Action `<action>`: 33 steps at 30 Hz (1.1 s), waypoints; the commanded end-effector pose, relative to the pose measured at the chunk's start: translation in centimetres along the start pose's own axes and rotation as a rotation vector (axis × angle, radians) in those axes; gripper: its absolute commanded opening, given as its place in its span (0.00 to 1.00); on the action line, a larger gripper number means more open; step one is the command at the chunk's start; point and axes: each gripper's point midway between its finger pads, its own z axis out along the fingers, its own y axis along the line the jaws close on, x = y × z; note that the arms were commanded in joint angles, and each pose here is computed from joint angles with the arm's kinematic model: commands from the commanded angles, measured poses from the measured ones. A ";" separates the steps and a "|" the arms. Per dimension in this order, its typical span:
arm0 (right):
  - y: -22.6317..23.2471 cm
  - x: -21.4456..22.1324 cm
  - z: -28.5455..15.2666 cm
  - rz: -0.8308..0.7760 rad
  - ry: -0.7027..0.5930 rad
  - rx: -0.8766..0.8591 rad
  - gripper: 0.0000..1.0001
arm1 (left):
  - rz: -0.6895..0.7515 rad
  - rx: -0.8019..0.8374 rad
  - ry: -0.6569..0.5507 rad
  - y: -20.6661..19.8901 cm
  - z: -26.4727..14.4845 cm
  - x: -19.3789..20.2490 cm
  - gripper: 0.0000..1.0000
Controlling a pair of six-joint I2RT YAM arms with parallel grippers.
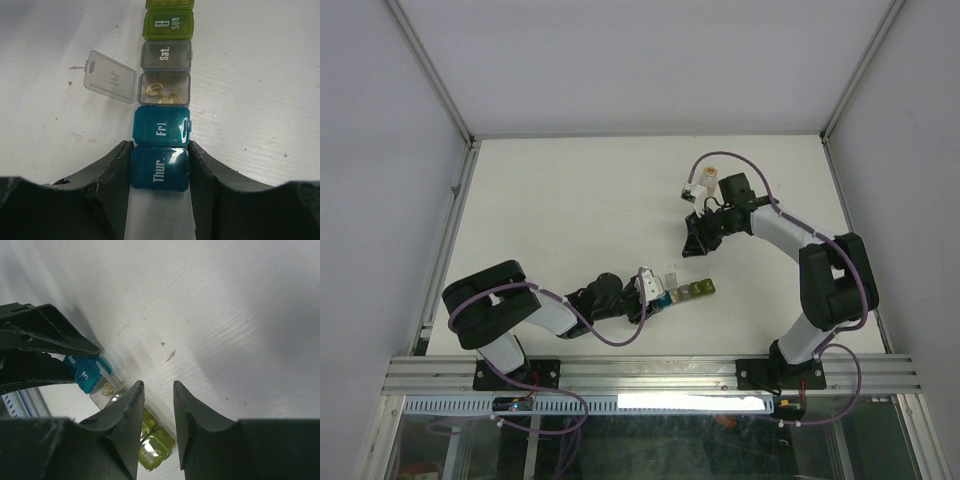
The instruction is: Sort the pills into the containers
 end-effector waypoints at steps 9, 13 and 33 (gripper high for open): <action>0.6 -0.5 2.6 0.020 0.035 -0.068 0.25 | 0.031 0.028 -0.066 0.3 0.6 -1.8 0.25; 1.6 0.4 3.7 0.019 0.087 -0.115 0.20 | 0.030 0.030 -0.060 0.2 0.7 -1.7 0.21; 9.0 4.4 1.3 -0.239 0.238 -0.301 0.09 | 0.019 0.018 -0.035 0.5 0.7 -1.4 0.15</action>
